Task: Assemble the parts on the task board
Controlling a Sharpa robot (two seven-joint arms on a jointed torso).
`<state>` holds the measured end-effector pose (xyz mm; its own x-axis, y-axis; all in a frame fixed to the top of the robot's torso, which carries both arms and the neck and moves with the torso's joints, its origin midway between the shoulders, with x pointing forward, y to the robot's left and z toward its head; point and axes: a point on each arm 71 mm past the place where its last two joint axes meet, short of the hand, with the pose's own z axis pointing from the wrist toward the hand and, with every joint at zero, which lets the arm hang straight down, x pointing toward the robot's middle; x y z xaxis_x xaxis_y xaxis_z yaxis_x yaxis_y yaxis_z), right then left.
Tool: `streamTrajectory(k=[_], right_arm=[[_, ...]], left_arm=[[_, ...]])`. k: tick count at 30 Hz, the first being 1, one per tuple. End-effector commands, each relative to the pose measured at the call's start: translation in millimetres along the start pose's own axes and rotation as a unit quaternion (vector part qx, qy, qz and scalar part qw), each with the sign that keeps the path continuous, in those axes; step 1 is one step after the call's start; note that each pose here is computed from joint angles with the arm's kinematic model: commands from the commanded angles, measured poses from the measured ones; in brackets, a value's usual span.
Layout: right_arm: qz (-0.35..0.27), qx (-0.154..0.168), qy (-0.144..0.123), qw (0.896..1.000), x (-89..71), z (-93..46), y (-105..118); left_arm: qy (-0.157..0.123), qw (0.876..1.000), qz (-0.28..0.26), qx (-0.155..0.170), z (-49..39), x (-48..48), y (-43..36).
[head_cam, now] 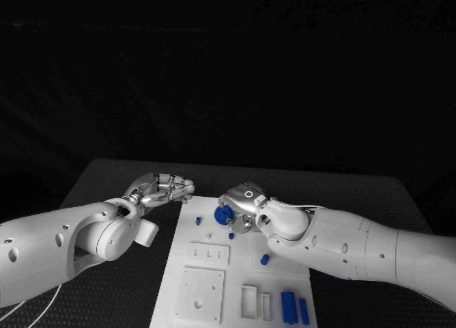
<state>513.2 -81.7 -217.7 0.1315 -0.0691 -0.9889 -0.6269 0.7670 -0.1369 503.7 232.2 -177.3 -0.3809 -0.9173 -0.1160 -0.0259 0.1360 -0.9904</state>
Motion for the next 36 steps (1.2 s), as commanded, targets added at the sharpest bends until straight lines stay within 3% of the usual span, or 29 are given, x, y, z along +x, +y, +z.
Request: streamTrajectory(k=[1,9,20,36], right_arm=[[0.001,0.001,0.037,0.999,8.1,-1.9,-0.8],[0.006,0.001,0.048,0.999,9.5,-4.4,-2.1],[0.008,0.003,0.029,1.000,6.5,-5.3,-2.1],[0.011,0.004,0.025,1.000,5.7,-4.9,-1.3]], left_arm=[[0.003,1.000,-0.001,0.005,0.3,1.5,-2.2],[0.002,1.000,-0.001,0.005,0.1,1.2,-2.2],[0.003,1.000,-0.001,0.005,0.4,1.3,-2.1],[0.002,1.000,-0.001,0.005,0.2,1.3,-2.1]])
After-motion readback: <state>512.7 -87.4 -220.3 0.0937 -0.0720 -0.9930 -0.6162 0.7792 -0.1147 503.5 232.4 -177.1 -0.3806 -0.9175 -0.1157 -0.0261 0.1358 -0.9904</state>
